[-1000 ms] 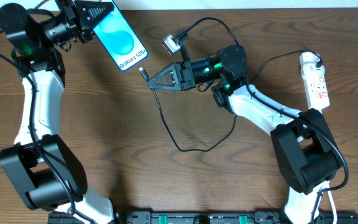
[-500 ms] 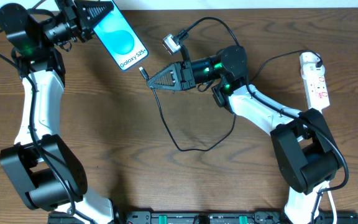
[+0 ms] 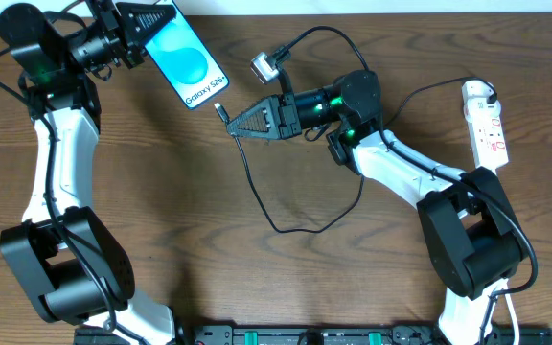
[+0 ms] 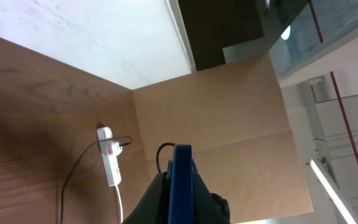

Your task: Plug charger to phone and switch on socket

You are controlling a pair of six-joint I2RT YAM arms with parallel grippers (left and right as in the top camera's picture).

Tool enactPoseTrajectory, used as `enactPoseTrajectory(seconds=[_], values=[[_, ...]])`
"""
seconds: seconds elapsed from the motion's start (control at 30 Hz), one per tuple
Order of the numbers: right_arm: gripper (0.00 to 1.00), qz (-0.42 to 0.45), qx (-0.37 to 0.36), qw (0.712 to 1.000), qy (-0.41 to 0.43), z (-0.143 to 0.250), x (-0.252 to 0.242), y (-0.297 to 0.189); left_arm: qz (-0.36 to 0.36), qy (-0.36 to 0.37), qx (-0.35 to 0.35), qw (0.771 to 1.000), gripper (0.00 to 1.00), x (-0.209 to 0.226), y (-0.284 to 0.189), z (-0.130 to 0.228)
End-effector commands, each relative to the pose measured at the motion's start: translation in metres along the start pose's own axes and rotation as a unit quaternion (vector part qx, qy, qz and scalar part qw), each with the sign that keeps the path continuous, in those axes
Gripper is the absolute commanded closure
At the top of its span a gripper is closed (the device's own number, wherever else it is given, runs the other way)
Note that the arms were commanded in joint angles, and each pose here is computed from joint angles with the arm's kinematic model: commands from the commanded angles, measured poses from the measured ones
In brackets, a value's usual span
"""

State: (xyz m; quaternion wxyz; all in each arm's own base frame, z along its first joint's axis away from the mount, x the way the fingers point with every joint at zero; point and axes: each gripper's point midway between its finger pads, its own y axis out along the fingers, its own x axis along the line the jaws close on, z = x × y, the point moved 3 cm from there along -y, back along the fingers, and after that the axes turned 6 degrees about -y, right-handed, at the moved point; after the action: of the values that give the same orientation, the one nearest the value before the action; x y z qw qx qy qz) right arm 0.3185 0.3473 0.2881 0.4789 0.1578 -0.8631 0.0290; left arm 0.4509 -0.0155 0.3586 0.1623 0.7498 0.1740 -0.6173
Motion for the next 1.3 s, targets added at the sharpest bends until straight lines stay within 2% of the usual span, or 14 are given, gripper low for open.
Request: enactPoseTrajectory(seconds=[0.0, 0.57, 0.77, 0.97, 1.27], values=[[0.99, -0.002, -0.004, 1.000, -0.010, -0.003, 0.003, 0.001, 0.001, 0.012, 0.004, 1.000, 0.93, -0.002, 0.001, 0.000], [0.99, -0.005, 0.000, 1.000, -0.011, -0.001, 0.004, 0.005, 0.005, 0.033, 0.027, 0.999, 0.92, -0.003, 0.009, 0.009], [0.99, -0.003, 0.001, 1.000, -0.008, -0.001, 0.003, 0.005, 0.004, 0.005, 0.028, 1.000, 0.93, -0.003, 0.009, 0.009], [0.99, -0.001, -0.001, 1.000, -0.006, -0.001, 0.001, 0.005, 0.004, 0.006, 0.033, 0.999, 0.92, -0.003, 0.009, 0.011], [0.99, -0.001, 0.001, 1.000, -0.006, 0.000, 0.001, 0.005, 0.005, 0.035, 0.031, 0.999, 0.93, -0.003, 0.008, 0.010]])
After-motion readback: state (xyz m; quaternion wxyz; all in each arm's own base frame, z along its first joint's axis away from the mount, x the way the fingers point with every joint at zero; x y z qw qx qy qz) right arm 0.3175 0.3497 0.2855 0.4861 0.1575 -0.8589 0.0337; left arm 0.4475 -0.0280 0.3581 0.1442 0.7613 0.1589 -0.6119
